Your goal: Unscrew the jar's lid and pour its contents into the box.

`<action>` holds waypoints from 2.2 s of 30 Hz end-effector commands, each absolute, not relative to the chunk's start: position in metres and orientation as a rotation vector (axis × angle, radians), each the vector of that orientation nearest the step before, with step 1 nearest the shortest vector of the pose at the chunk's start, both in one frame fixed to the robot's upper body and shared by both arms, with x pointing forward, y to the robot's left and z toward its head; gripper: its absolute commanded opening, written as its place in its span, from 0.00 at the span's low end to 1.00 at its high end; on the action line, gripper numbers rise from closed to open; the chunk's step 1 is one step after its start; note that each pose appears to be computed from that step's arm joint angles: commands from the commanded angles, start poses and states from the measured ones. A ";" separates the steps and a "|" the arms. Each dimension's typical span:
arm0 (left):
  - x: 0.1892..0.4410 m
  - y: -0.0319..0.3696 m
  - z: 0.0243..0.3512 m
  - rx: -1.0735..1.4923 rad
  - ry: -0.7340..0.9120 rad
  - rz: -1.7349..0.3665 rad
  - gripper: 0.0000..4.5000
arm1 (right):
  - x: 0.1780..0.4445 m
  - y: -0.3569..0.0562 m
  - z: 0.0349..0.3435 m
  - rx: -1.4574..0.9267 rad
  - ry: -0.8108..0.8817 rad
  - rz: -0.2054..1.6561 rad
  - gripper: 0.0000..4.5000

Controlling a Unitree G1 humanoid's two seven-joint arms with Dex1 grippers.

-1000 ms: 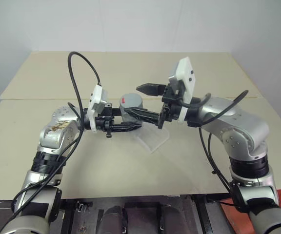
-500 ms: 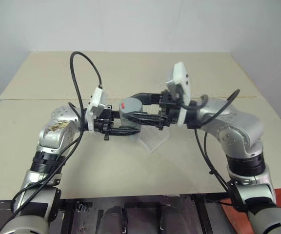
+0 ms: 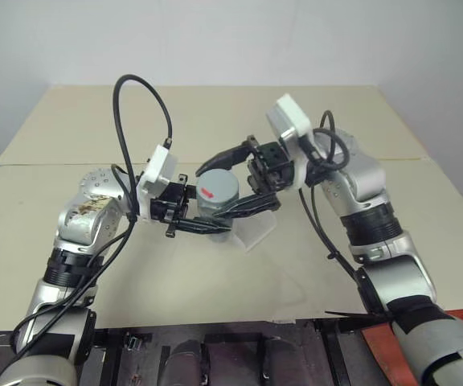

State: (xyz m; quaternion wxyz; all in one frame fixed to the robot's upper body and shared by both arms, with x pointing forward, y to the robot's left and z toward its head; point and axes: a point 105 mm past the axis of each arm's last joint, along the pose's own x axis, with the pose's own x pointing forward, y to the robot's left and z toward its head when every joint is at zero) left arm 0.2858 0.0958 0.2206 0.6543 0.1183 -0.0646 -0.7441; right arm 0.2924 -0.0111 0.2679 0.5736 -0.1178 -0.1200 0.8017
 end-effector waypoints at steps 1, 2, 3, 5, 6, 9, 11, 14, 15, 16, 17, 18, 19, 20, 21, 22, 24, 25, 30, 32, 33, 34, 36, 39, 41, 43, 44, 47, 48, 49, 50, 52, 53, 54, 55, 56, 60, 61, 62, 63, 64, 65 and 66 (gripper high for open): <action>0.292 0.106 0.225 0.260 -0.165 -1.627 0.46 | 0.289 -0.034 0.278 -0.288 -0.343 1.748 0.99; 0.295 0.108 0.224 0.262 -0.159 -1.606 0.46 | 0.288 -0.040 0.280 -0.275 -0.353 1.702 0.99; 0.298 0.110 0.222 0.256 -0.153 -1.588 0.46 | 0.288 -0.045 0.281 -0.260 -0.356 1.656 0.99; 0.303 0.114 0.220 0.247 -0.144 -1.552 0.46 | 0.286 -0.053 0.281 -0.250 -0.352 1.574 0.99; 0.306 0.116 0.219 0.246 -0.142 -1.534 0.46 | 0.285 -0.055 0.281 -0.252 -0.349 1.535 0.99; 0.315 0.118 0.215 0.247 -0.133 -1.491 0.46 | 0.275 -0.054 0.285 -0.233 -0.346 1.454 0.99; 0.319 0.117 0.212 0.260 -0.126 -1.480 0.46 | 0.268 -0.047 0.289 -0.215 -0.348 1.423 0.99; 0.321 0.113 0.212 0.254 -0.135 -1.488 0.46 | 0.265 -0.029 0.291 -0.213 -0.326 1.375 0.99; 0.321 0.111 0.212 0.253 -0.137 -1.491 0.46 | 0.267 -0.023 0.292 -0.216 -0.316 1.353 0.99; 0.321 0.109 0.212 0.252 -0.140 -1.496 0.46 | 0.271 -0.016 0.291 -0.219 -0.309 1.327 0.99; 0.321 0.108 0.212 0.252 -0.143 -1.503 0.46 | 0.276 -0.009 0.289 -0.227 -0.300 1.303 0.99; 0.321 0.108 0.213 0.252 -0.145 -1.508 0.46 | 0.279 -0.005 0.287 -0.232 -0.295 1.289 0.99; 0.320 0.107 0.213 0.252 -0.146 -1.511 0.46 | 0.284 -0.001 0.286 -0.237 -0.291 1.268 0.99; 0.320 0.107 0.213 0.252 -0.147 -1.512 0.46 | 0.287 0.001 0.284 -0.239 -0.290 1.255 0.99; 0.320 0.107 0.214 0.251 -0.148 -1.512 0.46 | 0.289 0.002 0.284 -0.239 -0.291 1.248 0.99; 0.319 0.107 0.214 0.251 -0.149 -1.513 0.46 | 0.292 0.004 0.281 -0.242 -0.285 1.238 0.99; 0.318 0.107 0.214 0.251 -0.151 -1.514 0.46 | 0.297 0.006 0.278 -0.250 -0.275 1.222 0.99; 0.318 0.107 0.215 0.253 -0.152 -1.514 0.46 | 0.300 0.007 0.278 -0.248 -0.268 1.209 0.99; 0.317 0.110 0.216 0.258 -0.151 -1.509 0.46 | 0.309 -0.004 0.280 -0.239 -0.265 1.171 0.99; 0.317 0.111 0.216 0.262 -0.149 -1.509 0.46 | 0.313 -0.012 0.283 -0.228 -0.267 1.152 0.99; 0.316 0.111 0.216 0.263 -0.148 -1.508 0.46 | 0.314 -0.017 0.285 -0.219 -0.271 1.145 0.99; 0.316 0.113 0.216 0.264 -0.147 -1.508 0.46 | 0.314 -0.022 0.288 -0.207 -0.278 1.140 0.99; 0.316 0.115 0.217 0.268 -0.145 -1.506 0.46 | 0.318 -0.034 0.291 -0.204 -0.281 1.120 0.99; 0.319 0.117 0.219 0.277 -0.146 -1.499 0.46 | 0.328 -0.051 0.290 -0.235 -0.262 1.078 0.99; 0.319 0.117 0.221 0.282 -0.150 -1.500 0.46 | 0.331 -0.057 0.289 -0.249 -0.255 1.070 0.99; 0.319 0.116 0.223 0.283 -0.151 -1.502 0.46 | 0.333 -0.061 0.289 -0.256 -0.250 1.062 0.99; 0.319 0.116 0.223 0.284 -0.151 -1.505 0.46 | 0.334 -0.063 0.290 -0.258 -0.251 1.062 0.99; 0.317 0.117 0.223 0.285 -0.146 -1.508 0.46 | 0.331 -0.068 0.293 -0.254 -0.264 1.067 0.99; 0.317 0.118 0.222 0.284 -0.145 -1.508 0.46 | 0.329 -0.069 0.294 -0.254 -0.269 1.073 0.99; 0.317 0.118 0.222 0.282 -0.143 -1.505 0.46 | 0.327 -0.070 0.295 -0.255 -0.272 1.081 0.99; 0.317 0.118 0.222 0.280 -0.142 -1.502 0.46 | 0.325 -0.071 0.295 -0.257 -0.275 1.090 0.99; 0.318 0.119 0.222 0.275 -0.144 -1.497 0.46 | 0.320 -0.072 0.294 -0.267 -0.279 1.111 0.99; 0.318 0.118 0.222 0.270 -0.145 -1.495 0.46 | 0.318 -0.073 0.293 -0.272 -0.278 1.123 0.99; 0.319 0.118 0.222 0.264 -0.147 -1.490 0.46 | 0.314 -0.073 0.293 -0.280 -0.277 1.141 0.99; 0.320 0.118 0.222 0.258 -0.150 -1.485 0.46 | 0.310 -0.073 0.292 -0.289 -0.277 1.158 0.99; 0.321 0.117 0.222 0.252 -0.152 -1.481 0.46 | 0.306 -0.072 0.292 -0.296 -0.279 1.173 0.99; 0.323 0.111 0.222 0.227 -0.166 -1.476 0.46 | 0.279 -0.054 0.297 -0.286 -0.319 1.290 0.99; 0.324 0.109 0.222 0.224 -0.170 -1.475 0.46 | 0.276 -0.049 0.299 -0.281 -0.328 1.304 0.99; 0.324 0.108 0.222 0.220 -0.174 -1.476 0.46 | 0.274 -0.044 0.300 -0.276 -0.335 1.312 0.99; 0.324 0.106 0.223 0.214 -0.179 -1.480 0.46 | 0.274 -0.038 0.301 -0.269 -0.337 1.315 0.99; 0.324 0.105 0.223 0.211 -0.185 -1.482 0.46 | 0.275 -0.032 0.301 -0.263 -0.336 1.316 0.99; 0.324 0.103 0.224 0.209 -0.188 -1.483 0.46 | 0.276 -0.027 0.301 -0.260 -0.333 1.315 0.99; 0.325 0.102 0.225 0.207 -0.192 -1.484 0.46 | 0.281 -0.022 0.300 -0.263 -0.329 1.300 0.99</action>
